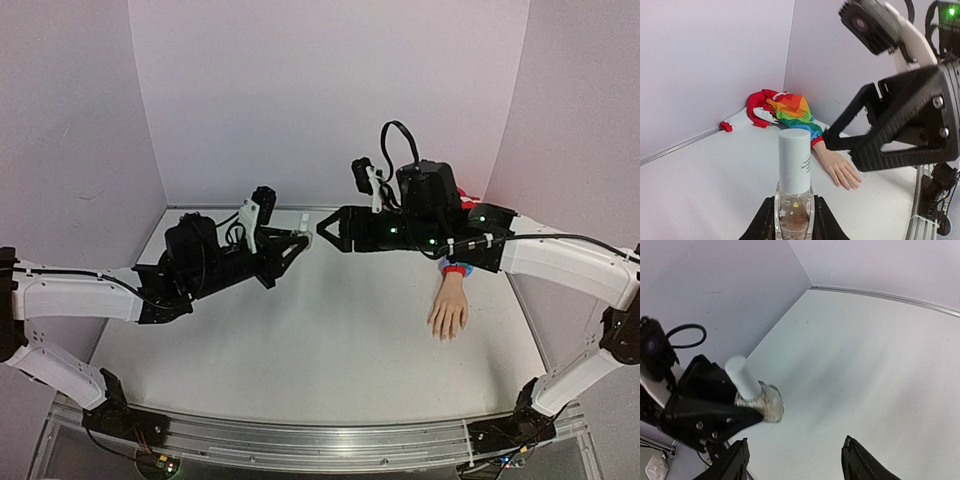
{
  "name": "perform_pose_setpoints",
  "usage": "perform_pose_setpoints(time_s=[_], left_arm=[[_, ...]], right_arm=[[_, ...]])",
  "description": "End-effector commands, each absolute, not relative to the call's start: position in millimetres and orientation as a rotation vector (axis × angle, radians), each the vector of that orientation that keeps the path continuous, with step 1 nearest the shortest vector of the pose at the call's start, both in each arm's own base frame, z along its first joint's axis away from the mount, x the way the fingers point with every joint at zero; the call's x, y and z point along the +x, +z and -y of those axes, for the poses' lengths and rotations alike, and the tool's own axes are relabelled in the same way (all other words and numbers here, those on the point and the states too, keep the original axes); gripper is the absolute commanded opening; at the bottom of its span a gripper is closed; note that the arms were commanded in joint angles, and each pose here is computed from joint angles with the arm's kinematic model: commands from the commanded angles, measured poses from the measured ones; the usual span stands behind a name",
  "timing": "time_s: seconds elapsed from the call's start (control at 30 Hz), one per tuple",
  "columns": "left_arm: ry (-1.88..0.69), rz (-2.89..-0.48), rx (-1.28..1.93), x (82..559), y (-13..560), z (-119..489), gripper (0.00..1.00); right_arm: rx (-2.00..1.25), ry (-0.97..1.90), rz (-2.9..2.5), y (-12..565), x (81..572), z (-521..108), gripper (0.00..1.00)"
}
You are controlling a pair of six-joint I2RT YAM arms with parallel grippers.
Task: Paint the nails
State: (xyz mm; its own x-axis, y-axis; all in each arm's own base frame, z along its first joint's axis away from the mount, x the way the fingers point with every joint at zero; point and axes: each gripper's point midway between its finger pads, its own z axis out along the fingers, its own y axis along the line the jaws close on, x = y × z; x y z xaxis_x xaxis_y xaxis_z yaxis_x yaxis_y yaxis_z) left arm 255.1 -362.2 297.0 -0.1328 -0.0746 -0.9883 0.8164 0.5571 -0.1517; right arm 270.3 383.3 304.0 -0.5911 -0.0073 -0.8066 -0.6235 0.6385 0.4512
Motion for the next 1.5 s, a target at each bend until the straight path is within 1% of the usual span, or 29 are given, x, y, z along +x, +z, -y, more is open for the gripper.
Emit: perform_pose_setpoints(time_s=[0.0, 0.2, 0.47, 0.6, 0.7, 0.73, 0.77, 0.83, 0.93, 0.97, 1.0, 1.07, 1.13, 1.17, 1.2, 1.23, 1.3, 1.33, 1.37, 1.43, 1.47], left_arm=[[-0.713, -1.485, 0.622, 264, 303, 371, 0.0], [-0.684, -1.48, 0.611, 262, 303, 381, 0.0], [-0.718, -1.472, 0.625, 258, 304, 387, 0.0], [-0.748, -1.468, 0.641, 254, 306, 389, 0.0], [-0.806, -1.448, 0.695, 242, 312, 392, 0.0], [-0.87, -1.432, 0.738, 235, 315, 394, 0.0], [-0.953, -1.405, 0.786, 227, 320, 393, 0.0], [-1.177, -1.335, 0.853, 209, 337, 382, 0.0], [-1.598, -1.153, 1.068, 167, 360, 352, 0.0], [-1.676, -1.116, 1.132, 157, 363, 346, 0.0], [-1.723, -1.092, 1.184, 150, 365, 342, 0.0], [-1.756, -1.121, 1.213, 151, 359, 344, 0.0], [-1.692, -1.17, 1.181, 162, 350, 348, 0.0], [-1.645, -1.212, 1.136, 172, 347, 351, 0.0], [-1.571, -1.244, 1.081, 184, 346, 352, 0.0], [-1.476, -1.293, 1.028, 197, 342, 354, 0.0], [-1.217, -1.395, 0.888, 231, 334, 353, 0.0], [-1.101, -1.439, 0.844, 242, 330, 353, 0.0], [-0.994, -1.473, 0.826, 249, 325, 354, 0.0], [-0.83, -1.506, 0.795, 255, 319, 357, 0.0], [-0.782, -1.513, 0.772, 259, 318, 355, 0.0]], right_arm=[[-0.369, 0.964, -2.041, 324, 284, -393, 0.61], [-0.348, 0.904, -2.095, 315, 293, -407, 0.56], [-0.361, 0.9, -2.12, 306, 297, -421, 0.41], [-0.376, 0.893, -2.115, 305, 298, -423, 0.27], [-0.443, 0.895, -2.101, 305, 292, -424, 0.12], [-0.486, 0.896, -2.085, 308, 289, -423, 0.03], [-0.545, 0.9, -2.065, 310, 284, -423, 0.0], [-0.752, 1.027, -1.996, 314, 256, -430, 0.0], [-1.191, 1.437, -1.715, 328, 181, -432, 0.0], [-1.295, 1.556, -1.615, 337, 158, -427, 0.0], [-1.334, 1.605, -1.56, 343, 148, -424, 0.0], [-1.349, 1.642, -1.546, 346, 144, -424, 0.0], [-1.305, 1.59, -1.572, 343, 152, -423, 0.0], [-1.264, 1.546, -1.596, 341, 159, -422, 0.01], [-1.209, 1.493, -1.624, 339, 169, -420, 0.06], [-1.162, 1.446, -1.645, 338, 177, -417, 0.19], [-1.056, 1.334, -1.683, 337, 194, -408, 0.53], [-0.997, 1.272, -1.705, 334, 204, -403, 0.64], [-0.939, 1.208, -1.726, 332, 214, -398, 0.72], [-0.796, 1.085, -1.782, 328, 238, -386, 0.79], [-0.741, 1.049, -1.795, 330, 246, -382, 0.8]])
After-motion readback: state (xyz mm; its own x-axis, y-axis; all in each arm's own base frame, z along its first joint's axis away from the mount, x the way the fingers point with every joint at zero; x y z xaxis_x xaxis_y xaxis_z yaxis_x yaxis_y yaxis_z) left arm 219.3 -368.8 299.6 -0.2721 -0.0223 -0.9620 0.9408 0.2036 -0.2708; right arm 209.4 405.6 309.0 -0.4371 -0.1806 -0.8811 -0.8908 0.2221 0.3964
